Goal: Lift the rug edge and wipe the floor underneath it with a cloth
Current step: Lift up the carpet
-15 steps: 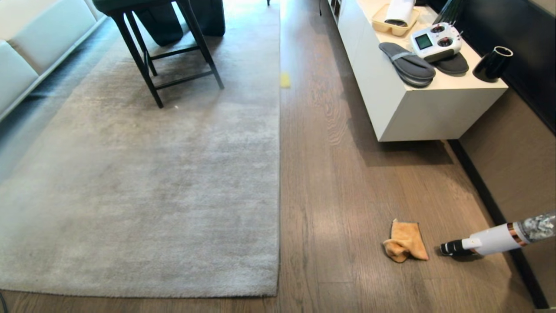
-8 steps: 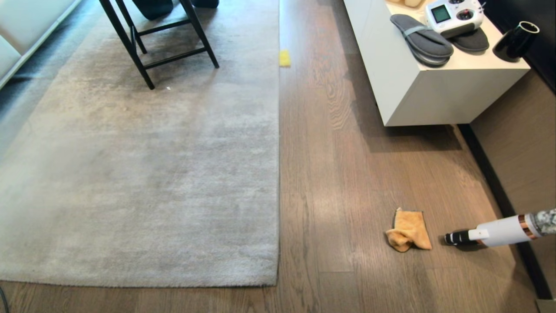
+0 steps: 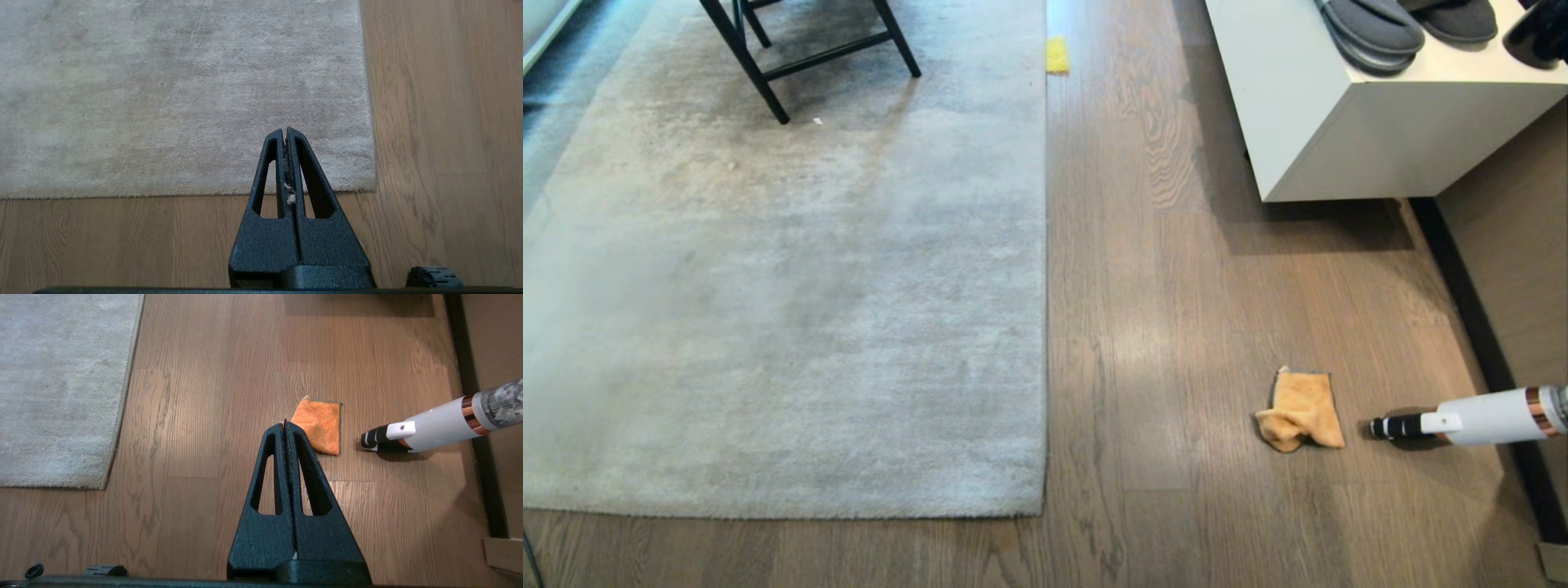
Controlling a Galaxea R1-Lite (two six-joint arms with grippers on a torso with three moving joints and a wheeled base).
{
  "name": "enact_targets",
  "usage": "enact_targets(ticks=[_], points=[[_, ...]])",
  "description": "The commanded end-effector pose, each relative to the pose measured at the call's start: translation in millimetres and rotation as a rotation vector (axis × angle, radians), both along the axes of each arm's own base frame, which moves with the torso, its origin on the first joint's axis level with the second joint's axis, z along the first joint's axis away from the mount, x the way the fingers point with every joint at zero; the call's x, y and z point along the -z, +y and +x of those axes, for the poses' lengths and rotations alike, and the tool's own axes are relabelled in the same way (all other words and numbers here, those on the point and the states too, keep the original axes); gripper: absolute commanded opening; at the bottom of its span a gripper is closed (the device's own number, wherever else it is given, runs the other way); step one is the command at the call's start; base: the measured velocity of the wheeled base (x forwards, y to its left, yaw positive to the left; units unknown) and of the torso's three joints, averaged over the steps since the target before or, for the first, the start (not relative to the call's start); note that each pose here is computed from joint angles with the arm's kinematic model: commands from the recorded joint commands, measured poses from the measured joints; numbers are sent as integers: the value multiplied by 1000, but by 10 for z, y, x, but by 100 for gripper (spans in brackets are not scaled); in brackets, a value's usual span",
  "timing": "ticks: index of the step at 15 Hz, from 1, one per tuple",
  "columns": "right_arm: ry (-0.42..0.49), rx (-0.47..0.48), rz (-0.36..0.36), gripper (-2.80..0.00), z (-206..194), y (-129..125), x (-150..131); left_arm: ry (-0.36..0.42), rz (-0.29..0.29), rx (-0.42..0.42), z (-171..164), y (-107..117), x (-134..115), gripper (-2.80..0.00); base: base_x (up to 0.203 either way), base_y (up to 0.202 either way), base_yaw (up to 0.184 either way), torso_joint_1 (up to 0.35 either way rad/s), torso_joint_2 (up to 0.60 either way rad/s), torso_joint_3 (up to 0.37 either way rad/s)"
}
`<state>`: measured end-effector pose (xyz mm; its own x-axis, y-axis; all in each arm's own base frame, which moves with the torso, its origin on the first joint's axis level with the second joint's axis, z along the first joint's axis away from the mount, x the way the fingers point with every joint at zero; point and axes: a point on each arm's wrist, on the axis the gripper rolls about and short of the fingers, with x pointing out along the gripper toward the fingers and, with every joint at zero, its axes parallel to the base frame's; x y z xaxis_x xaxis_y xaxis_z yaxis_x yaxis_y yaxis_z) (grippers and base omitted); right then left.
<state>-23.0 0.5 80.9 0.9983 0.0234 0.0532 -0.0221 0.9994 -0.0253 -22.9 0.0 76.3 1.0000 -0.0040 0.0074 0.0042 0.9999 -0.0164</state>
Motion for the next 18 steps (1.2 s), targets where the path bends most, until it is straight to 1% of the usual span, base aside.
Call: enact_targets(ticks=[1,18], points=[[-1,-1,-1,-280,0,0,-1,0,0,0,0,0,-2,-280,0,0,0,7,3,-188],[-1,-1,-1,-280,0,0,-1,1,0,-1,1,0,1,-280,0,0,0,3,2,-200]])
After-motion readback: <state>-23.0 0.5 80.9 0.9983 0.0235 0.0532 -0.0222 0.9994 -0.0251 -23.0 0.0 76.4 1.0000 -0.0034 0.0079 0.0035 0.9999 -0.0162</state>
